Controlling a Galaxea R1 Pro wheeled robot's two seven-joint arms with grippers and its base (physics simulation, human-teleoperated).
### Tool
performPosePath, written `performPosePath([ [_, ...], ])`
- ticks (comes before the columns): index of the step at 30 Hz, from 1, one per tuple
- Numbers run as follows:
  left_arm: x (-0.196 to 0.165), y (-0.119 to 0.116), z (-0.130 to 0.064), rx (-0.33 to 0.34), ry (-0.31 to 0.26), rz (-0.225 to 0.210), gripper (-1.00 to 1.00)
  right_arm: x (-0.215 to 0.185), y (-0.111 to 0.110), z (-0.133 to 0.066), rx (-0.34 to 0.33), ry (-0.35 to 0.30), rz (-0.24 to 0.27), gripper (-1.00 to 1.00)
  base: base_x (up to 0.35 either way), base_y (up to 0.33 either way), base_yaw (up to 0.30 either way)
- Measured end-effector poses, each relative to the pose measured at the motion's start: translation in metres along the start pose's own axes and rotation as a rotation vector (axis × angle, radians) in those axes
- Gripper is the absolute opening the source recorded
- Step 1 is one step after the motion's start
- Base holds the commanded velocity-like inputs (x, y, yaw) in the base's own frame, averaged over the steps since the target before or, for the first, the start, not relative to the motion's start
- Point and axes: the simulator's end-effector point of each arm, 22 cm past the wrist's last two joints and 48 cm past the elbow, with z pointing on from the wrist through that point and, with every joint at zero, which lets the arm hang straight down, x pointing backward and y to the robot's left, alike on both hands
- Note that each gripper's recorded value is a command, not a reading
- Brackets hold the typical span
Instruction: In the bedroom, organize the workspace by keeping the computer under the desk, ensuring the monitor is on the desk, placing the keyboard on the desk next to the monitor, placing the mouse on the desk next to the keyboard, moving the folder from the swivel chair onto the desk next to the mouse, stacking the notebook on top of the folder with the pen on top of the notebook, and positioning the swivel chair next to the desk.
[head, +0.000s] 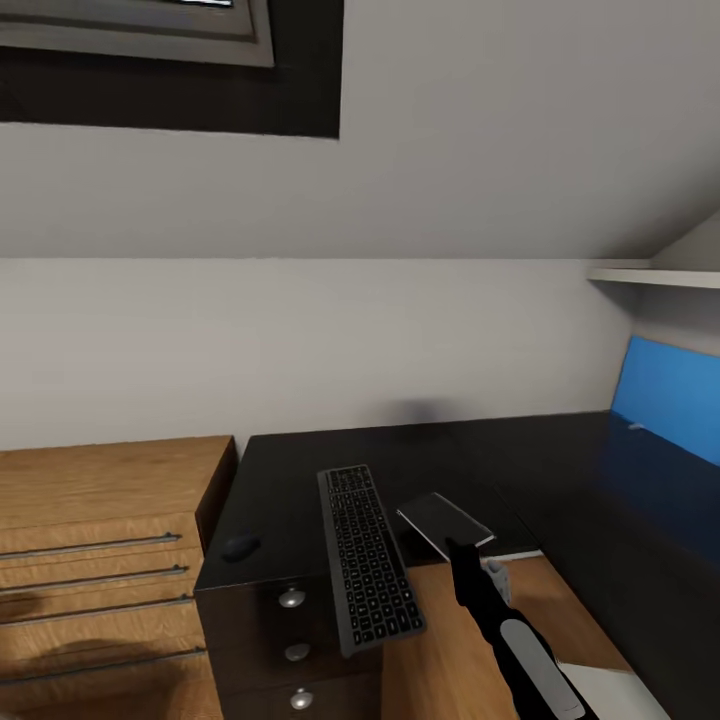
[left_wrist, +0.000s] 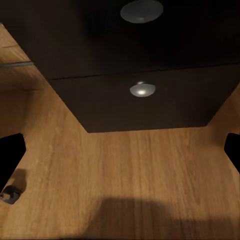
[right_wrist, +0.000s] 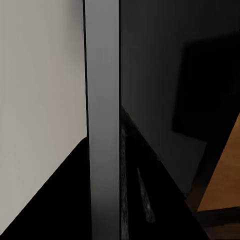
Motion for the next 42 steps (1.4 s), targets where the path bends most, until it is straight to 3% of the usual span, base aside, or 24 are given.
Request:
performPosePath([
  [15, 0.000, 0.000, 0.000, -0.001, 0.000, 0.000, 1.00, -0.001, 0.000, 0.000, 0.001, 0.002, -0.002, -1.00, 0.000, 0.000, 0.066],
  [18, -0.040, -0.003, -0.001, 0.019, -0.070, -0.059, 1.00, -0.001, 0.000, 0.000, 0.000, 0.002, -0.002, -1.00, 0.000, 0.000, 0.000],
  [19, -0.083, 0.007, -0.002, 0.025, -0.110, -0.112, 1.00, -0.001, 0.000, 0.000, 0.001, 0.002, -0.002, -1.00, 0.000, 0.000, 0.000],
  [20, -0.103, 0.003, -0.007, 0.041, -0.136, -0.135, 1.00, -0.001, 0.000, 0.000, 0.000, 0.002, -0.002, -1.00, 0.000, 0.000, 0.000],
  [26, -0.109, 0.037, 0.003, -0.010, 0.000, -0.203, 1.00, -0.001, 0.000, 0.000, 0.001, 0.002, -0.002, -1.00, 0.000, 0.000, 0.000],
  [36, -0.155, 0.036, -0.014, 0.040, -0.012, -0.241, 1.00, -0.003, -0.001, 0.000, 0.001, -0.003, -0.002, -1.00, 0.000, 0.000, 0.000],
  [42, -0.160, 0.030, -0.018, 0.064, -0.006, -0.262, 1.00, -0.008, -0.002, 0.000, 0.004, -0.014, 0.003, -1.00, 0.000, 0.000, 0.000],
])
